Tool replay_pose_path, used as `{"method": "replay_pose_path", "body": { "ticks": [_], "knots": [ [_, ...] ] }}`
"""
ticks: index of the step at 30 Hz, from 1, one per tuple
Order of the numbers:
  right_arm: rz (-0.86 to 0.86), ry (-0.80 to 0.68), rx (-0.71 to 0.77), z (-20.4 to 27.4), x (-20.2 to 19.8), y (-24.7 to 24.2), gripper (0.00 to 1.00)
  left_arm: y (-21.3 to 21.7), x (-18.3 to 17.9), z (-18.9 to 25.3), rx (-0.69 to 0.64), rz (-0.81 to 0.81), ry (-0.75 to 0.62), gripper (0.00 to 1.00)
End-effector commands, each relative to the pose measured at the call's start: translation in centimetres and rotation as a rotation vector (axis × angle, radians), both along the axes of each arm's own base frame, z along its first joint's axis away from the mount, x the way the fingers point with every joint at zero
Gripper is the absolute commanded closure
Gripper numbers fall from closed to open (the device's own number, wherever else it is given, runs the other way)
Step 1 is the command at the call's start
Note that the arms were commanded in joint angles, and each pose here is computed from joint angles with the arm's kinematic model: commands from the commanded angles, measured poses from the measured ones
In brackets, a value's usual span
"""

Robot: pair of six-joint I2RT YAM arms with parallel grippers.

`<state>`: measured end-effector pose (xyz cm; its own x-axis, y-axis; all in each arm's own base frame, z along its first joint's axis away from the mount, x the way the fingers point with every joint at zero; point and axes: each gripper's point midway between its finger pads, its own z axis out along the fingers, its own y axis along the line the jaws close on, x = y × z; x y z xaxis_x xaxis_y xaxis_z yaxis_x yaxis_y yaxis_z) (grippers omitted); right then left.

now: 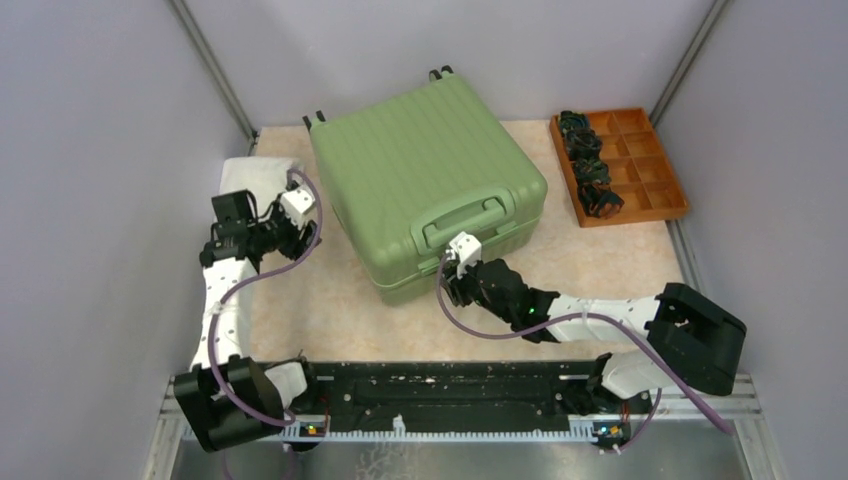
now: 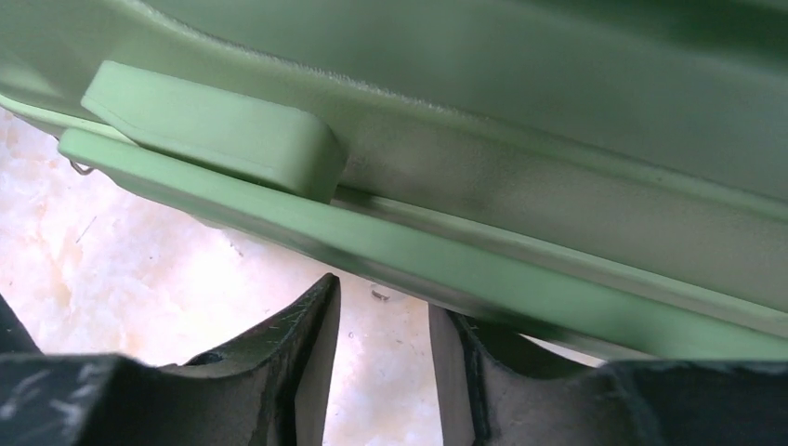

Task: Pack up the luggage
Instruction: Zip the luggage at the center of the board.

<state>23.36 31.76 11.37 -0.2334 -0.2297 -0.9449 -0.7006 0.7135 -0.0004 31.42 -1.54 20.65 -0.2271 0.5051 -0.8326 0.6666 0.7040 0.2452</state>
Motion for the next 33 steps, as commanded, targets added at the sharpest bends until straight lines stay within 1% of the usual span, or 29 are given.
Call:
{"method": "replay_pose_path", "body": {
  "ticks": [1,2,4,6,7,12,15,20,23,28,33],
  "knots": [
    [0.005,-0.098,0.099,4.5,1.7,2.1,0.63,-0.6,-0.2,-3.4,-0.014,-0.077,0.007,0.38],
    [0.008,-0.098,0.105,4.6,1.7,2.2,0.67,-0.8,-0.3,-4.1,-0.022,-0.089,0.012,0.39],
    [0.008,-0.1,0.127,4.9,1.7,2.4,0.77,-1.1,-0.3,-5.1,-0.044,-0.092,0.005,0.4],
    [0.015,-0.108,0.145,5.2,1.6,2.7,0.94,-1.8,-0.3,-5.5,-0.094,-0.098,-0.015,0.42],
    [0.016,-0.11,0.153,5.3,1.5,2.8,1.0,-2.3,-0.2,-5.4,-0.117,-0.11,-0.031,0.43],
    [0.007,-0.126,0.18,5.6,0.4,3.8,1.0,-5.7,-0.3,-4.6,-0.177,-0.169,-0.111,0.45],
    [-0.018,-0.129,0.187,5.6,-0.1,4.0,1.0,-7.7,-0.4,-5.1,-0.184,-0.202,-0.087,0.46],
    [-0.037,-0.148,0.201,6.0,-1.4,4.4,1.0,-9.4,-0.5,-5.9,-0.197,-0.234,-0.067,0.47],
    [-0.016,-0.157,0.208,6.4,-2.6,5.4,1.0,-9.8,-0.6,-6.3,-0.194,-0.24,-0.052,0.48],
    [0.037,-0.17,0.214,6.7,-4.5,7.5,1.0,-11.8,-1.0,-5.7,-0.197,-0.304,-0.056,0.48],
    [0.096,-0.198,0.215,7.7,-6.7,9.7,1.0,-12.3,-1.0,-5.5,-0.176,-0.324,-0.05,0.49]
  ]
}}
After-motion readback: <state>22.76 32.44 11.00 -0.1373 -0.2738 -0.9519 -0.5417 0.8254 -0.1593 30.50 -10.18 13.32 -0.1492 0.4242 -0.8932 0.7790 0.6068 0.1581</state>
